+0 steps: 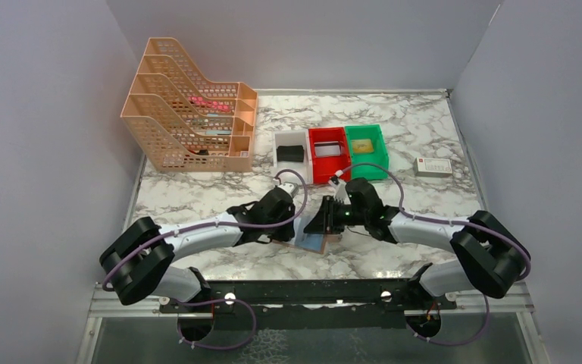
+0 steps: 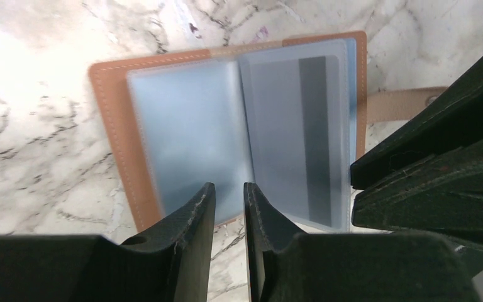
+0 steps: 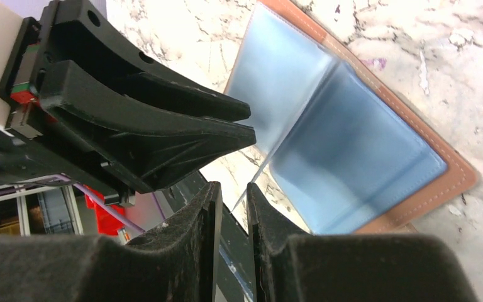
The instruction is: Take the credit cards out of the card holder
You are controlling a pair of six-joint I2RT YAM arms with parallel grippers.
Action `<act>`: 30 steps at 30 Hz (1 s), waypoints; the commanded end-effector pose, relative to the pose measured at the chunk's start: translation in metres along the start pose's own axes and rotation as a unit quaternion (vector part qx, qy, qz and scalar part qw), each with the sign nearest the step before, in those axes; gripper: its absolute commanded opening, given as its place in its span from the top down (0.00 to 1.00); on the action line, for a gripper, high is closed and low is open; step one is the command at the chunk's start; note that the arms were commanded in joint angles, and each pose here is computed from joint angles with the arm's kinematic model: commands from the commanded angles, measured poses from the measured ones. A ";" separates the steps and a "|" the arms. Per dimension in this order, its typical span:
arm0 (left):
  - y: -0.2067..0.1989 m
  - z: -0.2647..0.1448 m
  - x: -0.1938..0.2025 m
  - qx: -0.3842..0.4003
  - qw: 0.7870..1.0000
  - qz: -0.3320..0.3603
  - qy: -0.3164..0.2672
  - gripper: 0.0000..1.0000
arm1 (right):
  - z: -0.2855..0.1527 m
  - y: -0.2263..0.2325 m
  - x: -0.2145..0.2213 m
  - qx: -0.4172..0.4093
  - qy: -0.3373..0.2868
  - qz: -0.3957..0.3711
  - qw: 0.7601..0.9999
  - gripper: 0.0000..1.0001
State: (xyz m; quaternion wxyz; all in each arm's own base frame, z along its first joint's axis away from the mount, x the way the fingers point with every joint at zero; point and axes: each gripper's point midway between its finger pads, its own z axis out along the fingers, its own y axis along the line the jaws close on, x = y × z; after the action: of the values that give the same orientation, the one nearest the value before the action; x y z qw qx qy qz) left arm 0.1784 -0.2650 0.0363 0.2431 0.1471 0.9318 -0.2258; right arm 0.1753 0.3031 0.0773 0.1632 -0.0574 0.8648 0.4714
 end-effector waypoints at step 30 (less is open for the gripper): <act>0.050 -0.057 -0.032 -0.110 0.985 -0.054 -0.123 0.61 | 0.034 0.024 -0.025 -0.009 0.017 -0.038 0.999 0.74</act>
State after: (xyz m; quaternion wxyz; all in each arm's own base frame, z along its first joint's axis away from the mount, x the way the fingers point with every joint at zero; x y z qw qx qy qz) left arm 0.2010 -0.2018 0.0785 0.3534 0.0423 0.9220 -0.1523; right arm 0.1993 0.3469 0.0790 0.1451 -0.0960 0.8588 0.4819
